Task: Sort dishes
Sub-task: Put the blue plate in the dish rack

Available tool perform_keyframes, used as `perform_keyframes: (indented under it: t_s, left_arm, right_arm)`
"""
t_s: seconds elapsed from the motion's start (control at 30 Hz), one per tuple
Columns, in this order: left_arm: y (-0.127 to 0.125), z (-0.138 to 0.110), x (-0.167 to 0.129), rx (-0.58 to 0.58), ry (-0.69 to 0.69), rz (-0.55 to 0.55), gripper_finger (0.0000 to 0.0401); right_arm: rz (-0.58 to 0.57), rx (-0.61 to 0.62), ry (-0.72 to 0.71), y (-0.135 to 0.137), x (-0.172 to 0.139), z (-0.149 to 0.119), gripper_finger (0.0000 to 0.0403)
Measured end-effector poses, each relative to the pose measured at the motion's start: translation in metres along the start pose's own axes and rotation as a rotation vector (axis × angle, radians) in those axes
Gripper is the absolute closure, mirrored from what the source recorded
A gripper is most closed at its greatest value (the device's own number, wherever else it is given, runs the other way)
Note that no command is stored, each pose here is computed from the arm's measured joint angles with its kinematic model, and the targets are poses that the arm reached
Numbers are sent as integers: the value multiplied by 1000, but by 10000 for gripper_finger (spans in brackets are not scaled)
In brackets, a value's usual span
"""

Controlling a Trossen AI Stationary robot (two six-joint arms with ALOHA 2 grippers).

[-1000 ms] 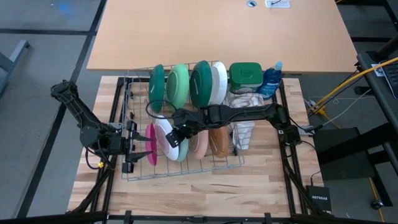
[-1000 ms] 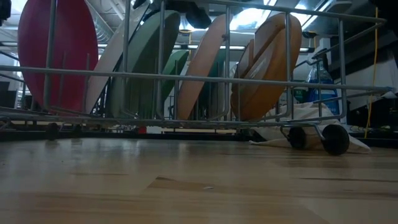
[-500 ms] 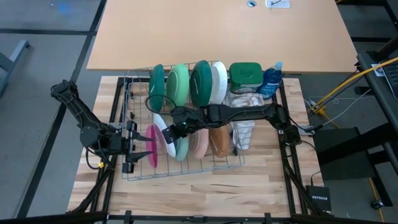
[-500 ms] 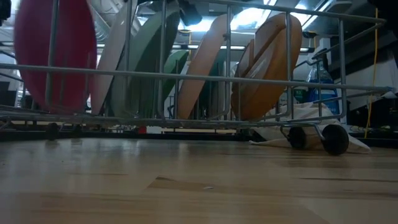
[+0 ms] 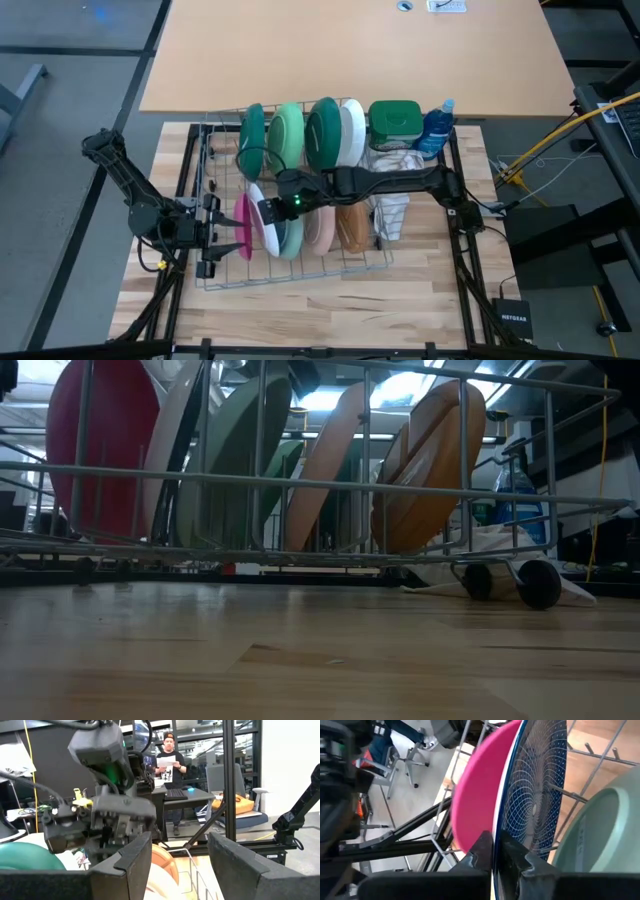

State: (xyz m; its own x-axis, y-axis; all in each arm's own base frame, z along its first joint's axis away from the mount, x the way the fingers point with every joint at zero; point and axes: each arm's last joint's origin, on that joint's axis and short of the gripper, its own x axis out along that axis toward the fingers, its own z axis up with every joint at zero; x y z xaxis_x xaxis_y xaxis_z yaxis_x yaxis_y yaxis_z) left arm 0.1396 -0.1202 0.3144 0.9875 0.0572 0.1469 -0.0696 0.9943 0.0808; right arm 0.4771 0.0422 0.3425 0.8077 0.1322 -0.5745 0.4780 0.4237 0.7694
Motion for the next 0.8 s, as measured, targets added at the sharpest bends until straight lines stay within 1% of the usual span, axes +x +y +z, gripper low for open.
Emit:
perform_keyframes:
  t_s: [0.2,0.5,0.67,0.8]
  left_arm:
    - [0,0,0,0,0,0,217]
    - [0,0,0,0,0,0,217]
    - [0,0,0,1,0,0,217]
    - [0,0,0,19,0,0,217]
  right_arm:
    - [29,-2,-18,13,-14,4,390]
    - [34,4,-41,28,-39,9,390]
    - [41,29,-36,32,-42,7,390]
    - [20,51,-10,29,-42,5,390]
